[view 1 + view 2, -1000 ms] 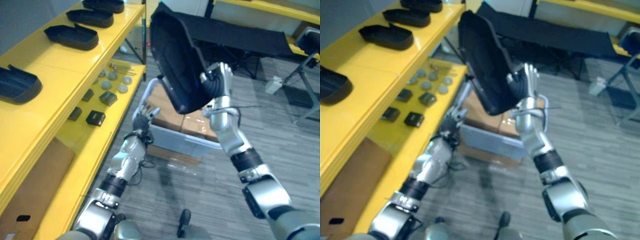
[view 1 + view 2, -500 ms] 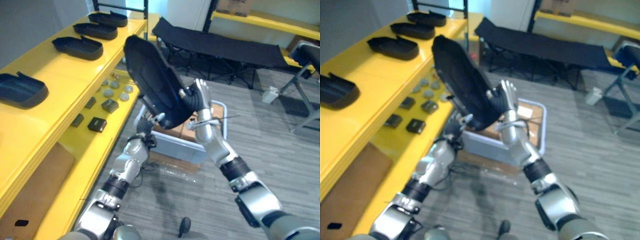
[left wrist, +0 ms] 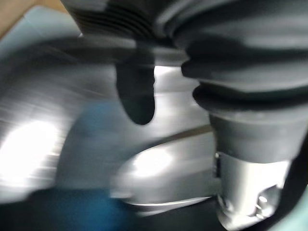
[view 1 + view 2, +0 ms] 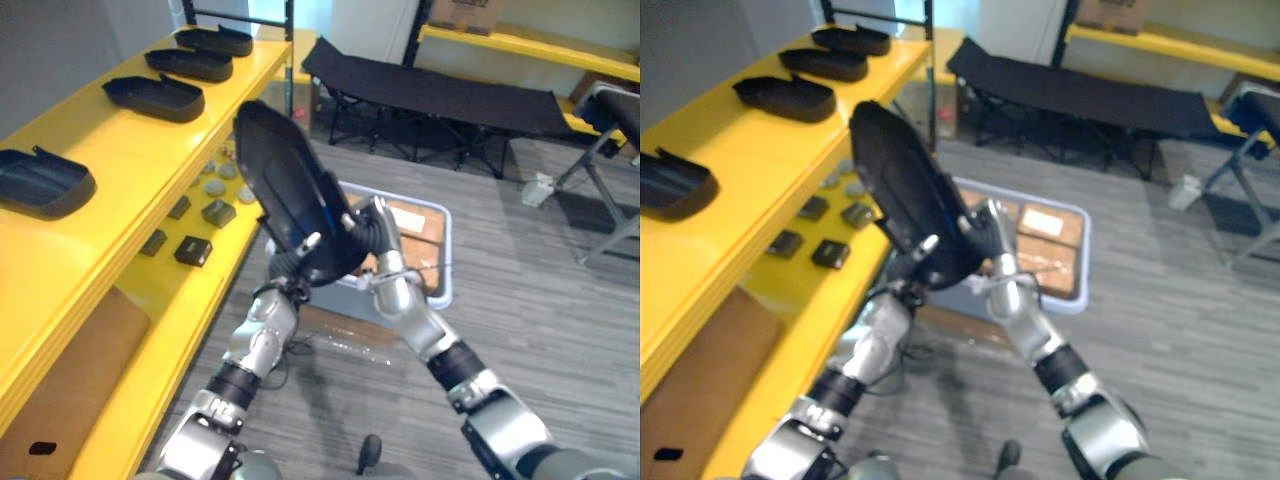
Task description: Walk over and take plastic housings, then place them on the shelf
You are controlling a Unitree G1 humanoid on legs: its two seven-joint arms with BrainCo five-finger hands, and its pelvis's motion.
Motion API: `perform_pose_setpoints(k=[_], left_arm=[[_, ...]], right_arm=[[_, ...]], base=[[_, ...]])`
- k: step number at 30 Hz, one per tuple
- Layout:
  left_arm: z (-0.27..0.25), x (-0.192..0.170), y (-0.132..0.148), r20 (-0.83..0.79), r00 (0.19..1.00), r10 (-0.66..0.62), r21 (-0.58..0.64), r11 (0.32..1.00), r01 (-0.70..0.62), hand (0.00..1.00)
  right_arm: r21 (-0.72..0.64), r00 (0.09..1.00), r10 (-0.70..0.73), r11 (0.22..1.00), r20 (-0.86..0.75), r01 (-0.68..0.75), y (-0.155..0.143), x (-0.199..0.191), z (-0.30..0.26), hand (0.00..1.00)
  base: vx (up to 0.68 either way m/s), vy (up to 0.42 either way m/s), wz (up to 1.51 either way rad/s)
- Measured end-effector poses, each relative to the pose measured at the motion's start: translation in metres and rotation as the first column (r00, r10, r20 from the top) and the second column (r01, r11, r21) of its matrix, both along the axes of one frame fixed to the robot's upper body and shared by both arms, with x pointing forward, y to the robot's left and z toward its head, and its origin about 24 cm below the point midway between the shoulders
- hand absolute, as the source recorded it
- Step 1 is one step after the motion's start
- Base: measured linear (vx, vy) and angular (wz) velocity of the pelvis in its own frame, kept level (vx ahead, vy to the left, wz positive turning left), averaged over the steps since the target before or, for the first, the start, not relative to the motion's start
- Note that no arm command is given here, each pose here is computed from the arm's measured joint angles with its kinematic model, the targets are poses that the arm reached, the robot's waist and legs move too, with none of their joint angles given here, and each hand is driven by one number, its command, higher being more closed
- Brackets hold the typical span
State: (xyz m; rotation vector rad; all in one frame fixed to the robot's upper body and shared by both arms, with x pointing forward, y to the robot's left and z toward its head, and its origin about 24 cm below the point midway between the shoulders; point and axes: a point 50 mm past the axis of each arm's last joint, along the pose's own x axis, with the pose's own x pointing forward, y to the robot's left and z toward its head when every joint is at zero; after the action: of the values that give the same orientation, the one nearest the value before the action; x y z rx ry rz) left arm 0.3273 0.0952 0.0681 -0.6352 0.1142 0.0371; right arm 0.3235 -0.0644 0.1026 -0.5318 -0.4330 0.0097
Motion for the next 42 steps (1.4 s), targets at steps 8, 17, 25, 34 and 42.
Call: perform_pose_setpoints(k=[8, 17, 25, 34, 42], left_arm=[[-0.001, -0.004, 0.002, 0.031, 0.999, 0.043, -0.055, 0.998, -0.041, 1.00], [0.000, -0.005, -0.003, 0.060, 0.998, 0.016, 0.008, 1.000, -0.017, 1.00], [0.008, -0.013, 0.001, 0.133, 0.991, 0.030, 0.097, 0.994, -0.043, 1.00], [0.041, -0.028, 0.024, 0.351, 0.909, 0.226, 0.223, 0.922, -0.316, 1.00], [0.041, -0.048, 0.087, 0.494, 0.670, 0.554, 0.398, 0.542, -0.741, 1.00]], right_arm=[[0.052, 0.999, 0.027, 0.998, 0.033, -0.029, 0.004, -0.010, 0.000, 1.00], [0.077, 0.999, 0.006, 0.997, 0.032, -0.008, -0.004, -0.017, -0.008, 0.00], [0.084, 0.999, 0.031, 0.996, -0.023, -0.029, -0.013, -0.026, -0.025, 0.00], [0.282, 0.957, 0.280, 0.915, 0.073, -0.289, -0.007, -0.036, 0.020, 0.00], [0.425, 0.837, 0.168, 0.799, 0.521, -0.425, -0.089, -0.069, 0.116, 0.00]], base=[[0.00, 0.000, 0.00], [0.00, 0.002, -0.04], [0.00, 0.000, 0.00], [0.00, 0.005, -0.03], [-0.01, 0.021, -0.15]])
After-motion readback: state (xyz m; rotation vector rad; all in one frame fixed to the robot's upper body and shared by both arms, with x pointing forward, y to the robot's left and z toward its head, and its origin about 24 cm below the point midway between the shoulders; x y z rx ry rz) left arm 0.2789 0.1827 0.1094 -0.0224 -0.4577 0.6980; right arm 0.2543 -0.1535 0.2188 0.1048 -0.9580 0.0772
